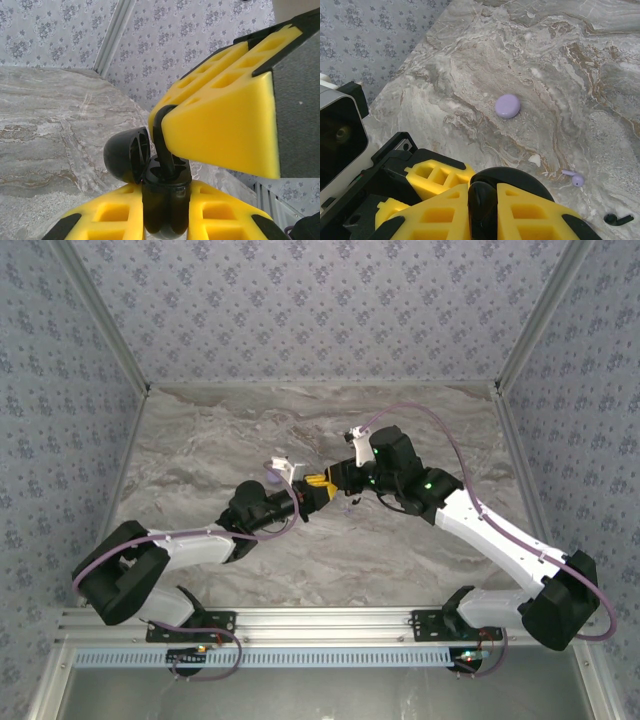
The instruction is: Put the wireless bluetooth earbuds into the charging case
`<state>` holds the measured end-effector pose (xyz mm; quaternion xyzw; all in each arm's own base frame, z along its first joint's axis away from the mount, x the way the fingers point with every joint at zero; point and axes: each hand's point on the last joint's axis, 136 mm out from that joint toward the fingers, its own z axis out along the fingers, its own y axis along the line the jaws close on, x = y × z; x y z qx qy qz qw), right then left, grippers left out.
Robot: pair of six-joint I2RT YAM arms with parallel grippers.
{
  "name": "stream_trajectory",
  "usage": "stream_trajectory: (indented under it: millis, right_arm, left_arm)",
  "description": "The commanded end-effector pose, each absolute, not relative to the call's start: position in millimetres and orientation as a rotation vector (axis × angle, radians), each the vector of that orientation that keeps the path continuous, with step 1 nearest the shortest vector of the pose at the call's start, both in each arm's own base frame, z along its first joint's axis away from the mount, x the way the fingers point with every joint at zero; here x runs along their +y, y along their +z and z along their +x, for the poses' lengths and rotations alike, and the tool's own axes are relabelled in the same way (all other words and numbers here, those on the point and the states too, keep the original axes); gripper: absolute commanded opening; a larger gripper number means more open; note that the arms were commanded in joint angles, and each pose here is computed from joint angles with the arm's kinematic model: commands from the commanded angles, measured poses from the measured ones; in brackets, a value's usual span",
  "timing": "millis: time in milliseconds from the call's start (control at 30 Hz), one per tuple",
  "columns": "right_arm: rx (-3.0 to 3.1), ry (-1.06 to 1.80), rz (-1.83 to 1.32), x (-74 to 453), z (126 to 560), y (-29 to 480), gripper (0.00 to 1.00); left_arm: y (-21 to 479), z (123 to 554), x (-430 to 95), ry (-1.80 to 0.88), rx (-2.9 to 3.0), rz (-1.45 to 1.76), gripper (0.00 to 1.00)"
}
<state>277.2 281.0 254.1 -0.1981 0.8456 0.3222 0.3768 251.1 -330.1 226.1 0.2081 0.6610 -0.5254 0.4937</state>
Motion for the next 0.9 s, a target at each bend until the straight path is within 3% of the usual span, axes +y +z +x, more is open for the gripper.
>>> stream_trajectory:
  millis: [0, 867]
  right_arm:
    - [2.169, 0.825, -0.509, 281, 274, 251, 0.17]
    - [2.165, 0.773, -0.5, 270, 270, 258, 0.17]
  left_arm:
    - [257, 251, -332, -1.295, 1.508, 0.484, 0.15]
    - [247, 254, -331, -1.237, 1.553, 0.508, 0.15]
